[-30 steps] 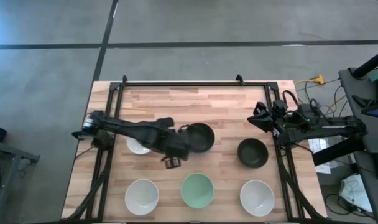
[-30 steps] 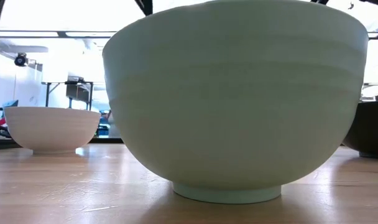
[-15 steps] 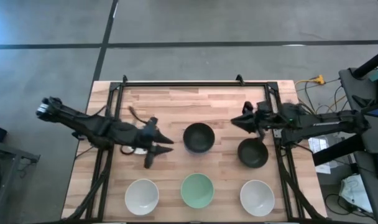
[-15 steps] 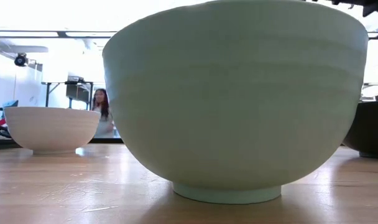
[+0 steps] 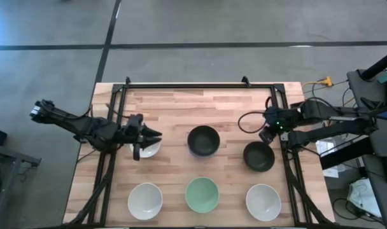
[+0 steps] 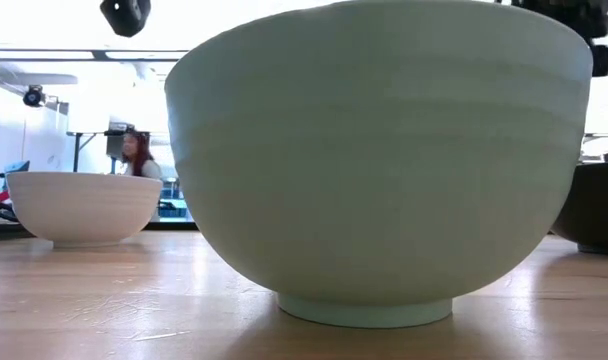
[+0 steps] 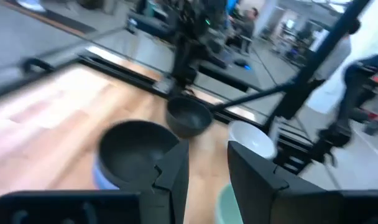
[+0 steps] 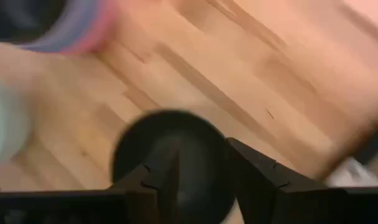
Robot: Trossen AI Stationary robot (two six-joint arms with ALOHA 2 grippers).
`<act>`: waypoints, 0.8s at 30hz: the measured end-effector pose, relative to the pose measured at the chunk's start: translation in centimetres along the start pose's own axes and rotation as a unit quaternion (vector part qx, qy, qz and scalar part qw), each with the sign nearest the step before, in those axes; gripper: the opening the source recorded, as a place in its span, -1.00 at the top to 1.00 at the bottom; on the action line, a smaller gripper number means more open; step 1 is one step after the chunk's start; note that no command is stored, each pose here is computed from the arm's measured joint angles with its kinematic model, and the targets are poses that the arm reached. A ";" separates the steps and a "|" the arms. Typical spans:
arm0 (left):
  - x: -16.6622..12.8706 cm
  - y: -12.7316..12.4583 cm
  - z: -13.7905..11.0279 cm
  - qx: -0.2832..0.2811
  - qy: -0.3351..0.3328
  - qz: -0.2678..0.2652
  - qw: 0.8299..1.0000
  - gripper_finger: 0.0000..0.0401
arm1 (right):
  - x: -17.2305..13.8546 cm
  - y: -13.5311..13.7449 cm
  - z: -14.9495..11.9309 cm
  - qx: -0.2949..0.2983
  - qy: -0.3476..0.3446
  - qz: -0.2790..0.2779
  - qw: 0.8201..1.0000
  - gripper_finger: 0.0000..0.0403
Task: Nest bowls inside each other
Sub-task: Stack the black bowl into the black bowl
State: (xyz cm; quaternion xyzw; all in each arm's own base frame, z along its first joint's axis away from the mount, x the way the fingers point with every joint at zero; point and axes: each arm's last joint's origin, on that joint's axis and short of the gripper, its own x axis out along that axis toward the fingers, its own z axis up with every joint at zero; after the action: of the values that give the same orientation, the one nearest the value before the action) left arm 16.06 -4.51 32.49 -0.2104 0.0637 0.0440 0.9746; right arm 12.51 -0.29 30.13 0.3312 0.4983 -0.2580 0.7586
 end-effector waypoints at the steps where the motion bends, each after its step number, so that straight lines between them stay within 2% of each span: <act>1: -0.1 0.1 0.0 0.007 -0.006 0.009 1.000 0.53 | 0.1 -0.1 -0.1 0.014 0.010 -0.013 1.000 0.34; 6: -0.4 0.4 0.0 0.032 -0.019 0.030 0.999 0.53 | 1.9 -0.2 -0.3 0.014 0.053 -0.040 0.998 0.25; 15: -0.2 0.4 -0.1 0.038 -0.016 0.034 0.999 0.53 | 6.7 0.3 -0.3 -0.065 0.114 -0.071 0.989 0.25; 20: -0.2 0.4 -0.1 0.038 -0.016 0.034 0.999 0.53 | 9.1 -0.2 -0.1 -0.114 0.166 -0.105 0.974 0.28; 24: -0.2 0.4 -0.1 0.035 -0.017 0.033 0.999 0.53 | 10.5 -0.3 0.4 -0.143 0.203 -0.111 0.962 0.33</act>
State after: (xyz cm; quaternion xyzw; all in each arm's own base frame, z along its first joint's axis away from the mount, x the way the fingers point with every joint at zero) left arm 15.76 -4.19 32.30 -0.1736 0.0552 0.0773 0.9802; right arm 16.45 -1.43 20.45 0.2069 0.7070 -0.1943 0.6477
